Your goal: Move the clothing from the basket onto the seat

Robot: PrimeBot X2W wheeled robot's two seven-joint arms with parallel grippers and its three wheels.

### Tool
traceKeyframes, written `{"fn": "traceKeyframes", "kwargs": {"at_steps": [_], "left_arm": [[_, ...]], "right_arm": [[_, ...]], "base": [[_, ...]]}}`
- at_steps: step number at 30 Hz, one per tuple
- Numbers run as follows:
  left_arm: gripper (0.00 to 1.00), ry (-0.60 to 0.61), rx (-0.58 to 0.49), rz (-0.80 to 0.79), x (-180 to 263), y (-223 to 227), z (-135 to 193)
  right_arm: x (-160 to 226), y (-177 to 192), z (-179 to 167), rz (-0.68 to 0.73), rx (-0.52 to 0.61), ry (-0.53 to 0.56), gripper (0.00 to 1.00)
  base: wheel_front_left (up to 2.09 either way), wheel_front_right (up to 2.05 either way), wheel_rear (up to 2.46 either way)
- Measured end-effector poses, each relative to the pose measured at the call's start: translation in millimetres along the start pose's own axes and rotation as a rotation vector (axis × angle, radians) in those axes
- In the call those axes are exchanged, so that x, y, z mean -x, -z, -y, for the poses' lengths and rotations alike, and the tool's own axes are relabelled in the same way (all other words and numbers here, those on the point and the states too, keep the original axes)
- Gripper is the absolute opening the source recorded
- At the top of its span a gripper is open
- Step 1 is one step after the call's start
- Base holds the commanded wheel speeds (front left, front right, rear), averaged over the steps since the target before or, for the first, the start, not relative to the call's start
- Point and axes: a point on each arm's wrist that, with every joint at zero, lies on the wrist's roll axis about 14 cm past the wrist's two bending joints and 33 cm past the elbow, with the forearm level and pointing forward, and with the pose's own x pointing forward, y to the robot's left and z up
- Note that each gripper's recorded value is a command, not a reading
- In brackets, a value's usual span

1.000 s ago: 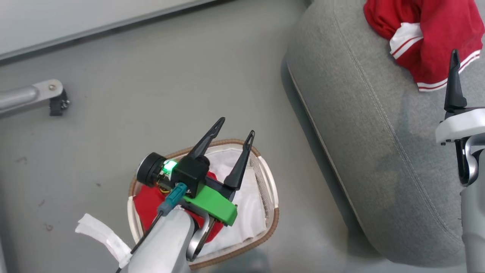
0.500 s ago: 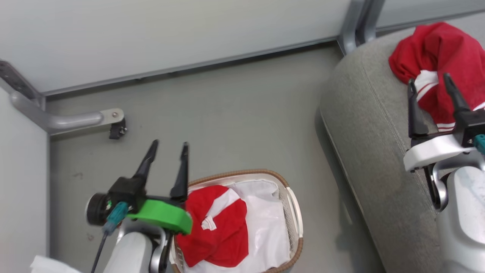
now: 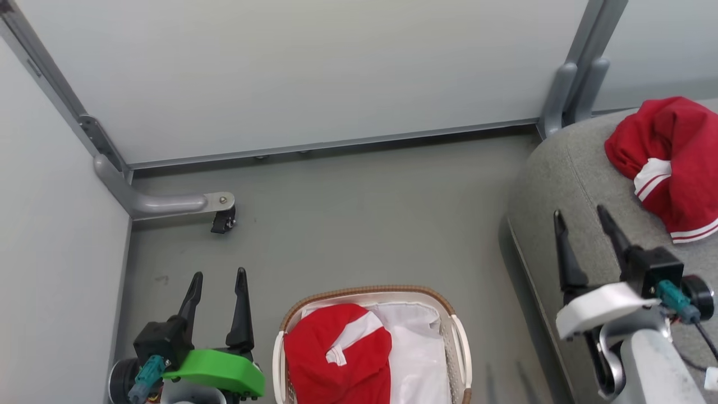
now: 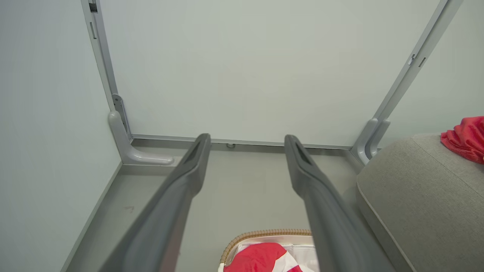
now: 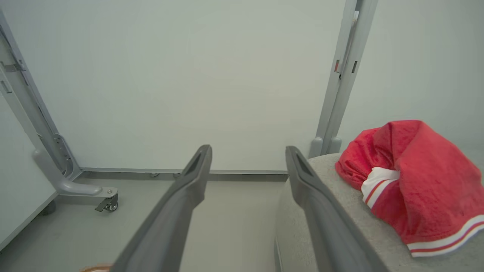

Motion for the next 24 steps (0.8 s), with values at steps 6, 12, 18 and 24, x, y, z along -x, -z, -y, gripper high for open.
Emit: {"fn": "traceKeyframes", "kwargs": {"at_steps": [6, 12, 18, 24], "left_arm": [[1.00, -0.006, 0.002, 0.008, 9, -2, 0], [1.00, -0.002, 0.002, 0.009, 11, -3, 2], [1.00, 0.004, 0.001, -0.008, 12, 3, 4], [1.00, 0.007, 0.001, -0.020, 14, 7, 4]], "right_arm": [[22, 17, -15, -0.055, -0.040, -0.033, 1.00], [28, 15, -16, -0.048, -0.057, -0.032, 1.00], [33, 16, -13, -0.051, -0.070, -0.022, 1.00], [32, 15, -16, -0.049, -0.076, -0.029, 1.00]], "base": [[0.00, 0.00, 0.00], [0.00, 0.00, 0.00], [0.00, 0.00, 0.00], [0.00, 0.00, 0.00]]}}
